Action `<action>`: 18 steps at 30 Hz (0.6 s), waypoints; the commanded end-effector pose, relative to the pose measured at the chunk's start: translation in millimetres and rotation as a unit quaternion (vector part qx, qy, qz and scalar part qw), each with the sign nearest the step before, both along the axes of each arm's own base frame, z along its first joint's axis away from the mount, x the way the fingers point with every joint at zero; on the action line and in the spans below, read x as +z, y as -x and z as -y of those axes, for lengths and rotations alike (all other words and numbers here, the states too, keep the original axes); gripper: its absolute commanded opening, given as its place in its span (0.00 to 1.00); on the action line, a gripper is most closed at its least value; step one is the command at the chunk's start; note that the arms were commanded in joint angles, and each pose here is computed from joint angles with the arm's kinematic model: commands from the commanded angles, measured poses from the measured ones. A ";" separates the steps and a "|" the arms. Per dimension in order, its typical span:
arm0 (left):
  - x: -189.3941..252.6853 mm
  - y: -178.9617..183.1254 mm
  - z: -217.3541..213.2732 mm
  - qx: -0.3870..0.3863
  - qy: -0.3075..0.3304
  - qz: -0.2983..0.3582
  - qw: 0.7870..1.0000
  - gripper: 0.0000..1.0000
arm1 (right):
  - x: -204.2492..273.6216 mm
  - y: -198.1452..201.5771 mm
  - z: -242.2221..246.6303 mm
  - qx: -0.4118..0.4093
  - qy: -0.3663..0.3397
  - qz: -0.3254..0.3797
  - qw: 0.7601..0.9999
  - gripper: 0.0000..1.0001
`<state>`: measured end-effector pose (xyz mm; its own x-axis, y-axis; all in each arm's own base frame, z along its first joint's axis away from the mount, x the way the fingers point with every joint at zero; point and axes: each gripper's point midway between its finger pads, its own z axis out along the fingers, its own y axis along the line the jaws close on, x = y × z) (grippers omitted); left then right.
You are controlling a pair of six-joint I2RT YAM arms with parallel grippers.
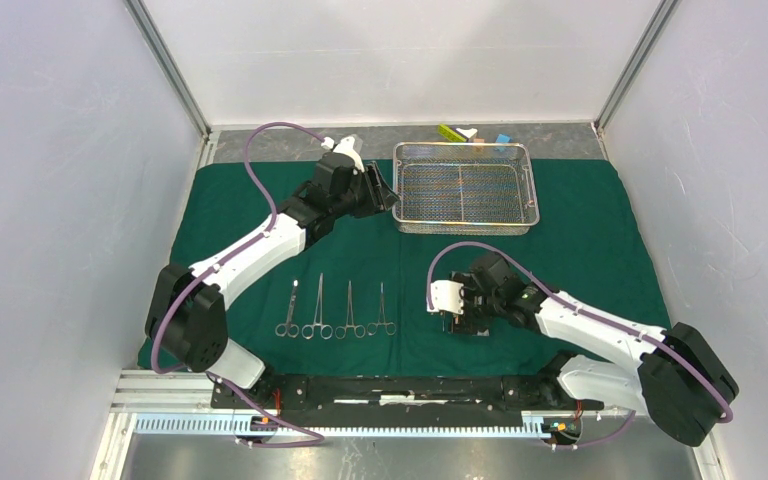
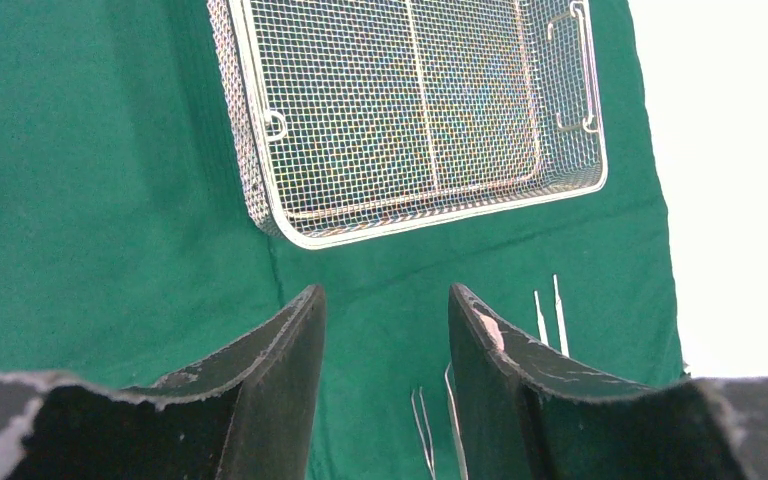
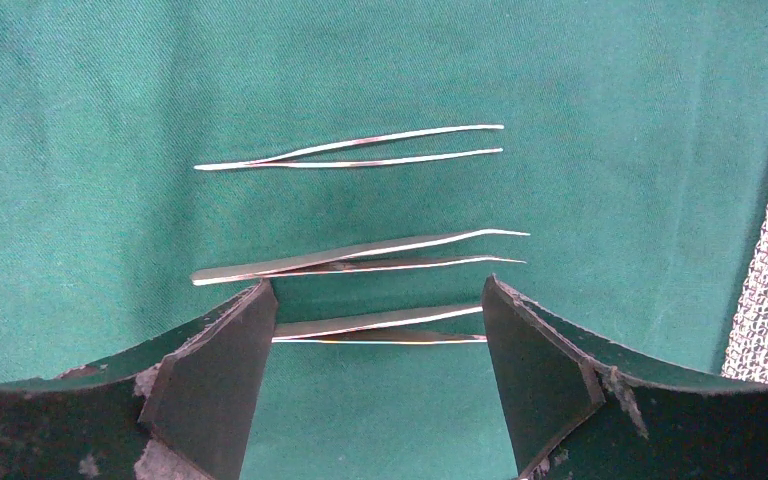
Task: Open and lay out the surgical kit
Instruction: Adjust the medical item in the surgical kit.
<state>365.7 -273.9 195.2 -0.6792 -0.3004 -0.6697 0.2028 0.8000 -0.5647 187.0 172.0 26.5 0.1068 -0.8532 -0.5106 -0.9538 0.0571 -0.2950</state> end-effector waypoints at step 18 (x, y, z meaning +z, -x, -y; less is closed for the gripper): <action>13.5 -4.5 5.0 0.002 0.033 0.007 0.999 0.57 | 5.1 -4.3 6.9 0.005 0.029 0.017 0.999 0.83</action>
